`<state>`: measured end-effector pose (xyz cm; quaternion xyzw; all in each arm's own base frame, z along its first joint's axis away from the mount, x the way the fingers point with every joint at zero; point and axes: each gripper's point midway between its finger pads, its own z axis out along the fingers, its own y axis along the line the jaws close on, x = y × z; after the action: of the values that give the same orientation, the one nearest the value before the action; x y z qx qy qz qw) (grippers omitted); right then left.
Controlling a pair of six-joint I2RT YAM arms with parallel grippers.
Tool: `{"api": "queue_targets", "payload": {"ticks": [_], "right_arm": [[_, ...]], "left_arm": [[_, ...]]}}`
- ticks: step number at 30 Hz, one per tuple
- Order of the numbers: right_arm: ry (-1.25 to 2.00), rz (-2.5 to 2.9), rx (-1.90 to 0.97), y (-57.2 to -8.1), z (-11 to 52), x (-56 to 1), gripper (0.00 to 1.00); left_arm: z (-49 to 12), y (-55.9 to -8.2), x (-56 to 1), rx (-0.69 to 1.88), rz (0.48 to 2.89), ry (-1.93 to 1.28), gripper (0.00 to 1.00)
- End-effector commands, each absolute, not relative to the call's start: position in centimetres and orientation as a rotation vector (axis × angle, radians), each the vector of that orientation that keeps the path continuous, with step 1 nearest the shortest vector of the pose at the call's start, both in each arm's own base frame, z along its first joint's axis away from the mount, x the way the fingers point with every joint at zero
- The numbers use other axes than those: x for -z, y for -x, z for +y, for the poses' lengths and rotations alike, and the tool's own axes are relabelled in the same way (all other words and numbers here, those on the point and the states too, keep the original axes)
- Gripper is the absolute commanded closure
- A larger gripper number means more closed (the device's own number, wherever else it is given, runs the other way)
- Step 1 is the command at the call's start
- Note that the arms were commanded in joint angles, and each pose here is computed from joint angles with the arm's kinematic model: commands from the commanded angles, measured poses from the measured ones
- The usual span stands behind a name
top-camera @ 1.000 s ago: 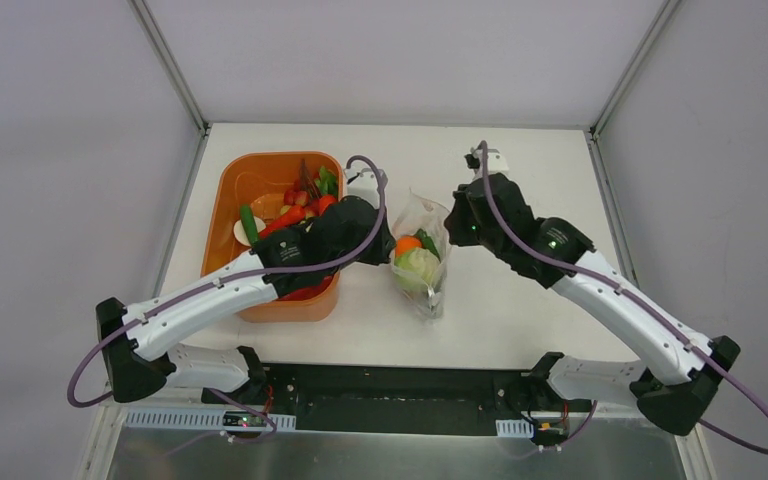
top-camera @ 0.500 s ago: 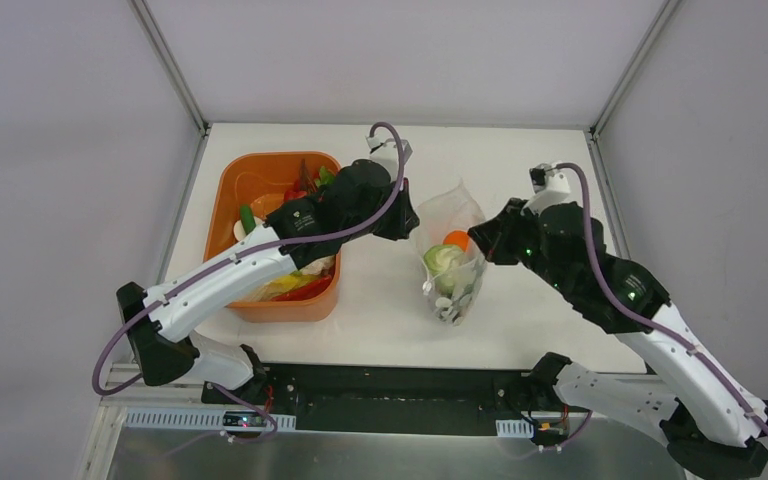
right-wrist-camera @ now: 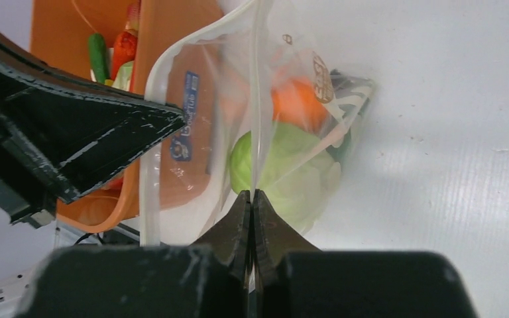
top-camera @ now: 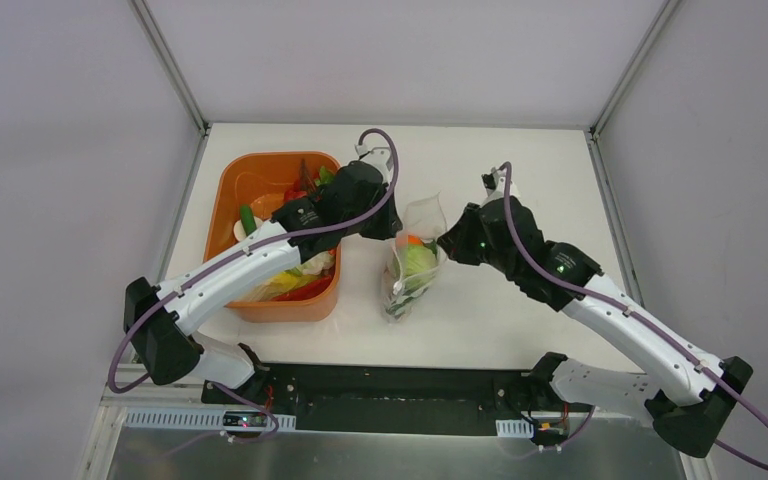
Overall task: Place the food in the zip-top bag and seal the zipper
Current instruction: Adjust the zipper food storage bag at the center of the board.
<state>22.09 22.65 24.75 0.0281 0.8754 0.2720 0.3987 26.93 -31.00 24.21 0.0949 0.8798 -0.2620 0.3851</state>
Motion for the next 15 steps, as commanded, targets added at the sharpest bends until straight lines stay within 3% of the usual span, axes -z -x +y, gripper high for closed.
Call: {"api": "queue_targets", "payload": {"ticks": [1,7,11,15], "right_arm": [[-0.081,2.048,-0.914,-22.3,24.7,-30.6,1.0],[-0.142,1.981,-0.877,-22.6,23.0,-31.9,1.0],[-0.098,1.927,-1.004,-21.6,24.1,-32.9,1.0],[-0.104,2.002,-0.955,-22.2,24.7,-30.3,1.0]], "left_arm": [[-31.7,-26.6,-27.2,0.789,2.157,-0.264,1.0],[-32.2,-25.9,-28.0,0.849,2.153,-0.291,0.97],[-31.8,-26.3,-27.6,0.814,2.164,-0.282,0.96],[-30.8,-27.2,-25.4,0.705,2.225,-0.259,0.95]]}}
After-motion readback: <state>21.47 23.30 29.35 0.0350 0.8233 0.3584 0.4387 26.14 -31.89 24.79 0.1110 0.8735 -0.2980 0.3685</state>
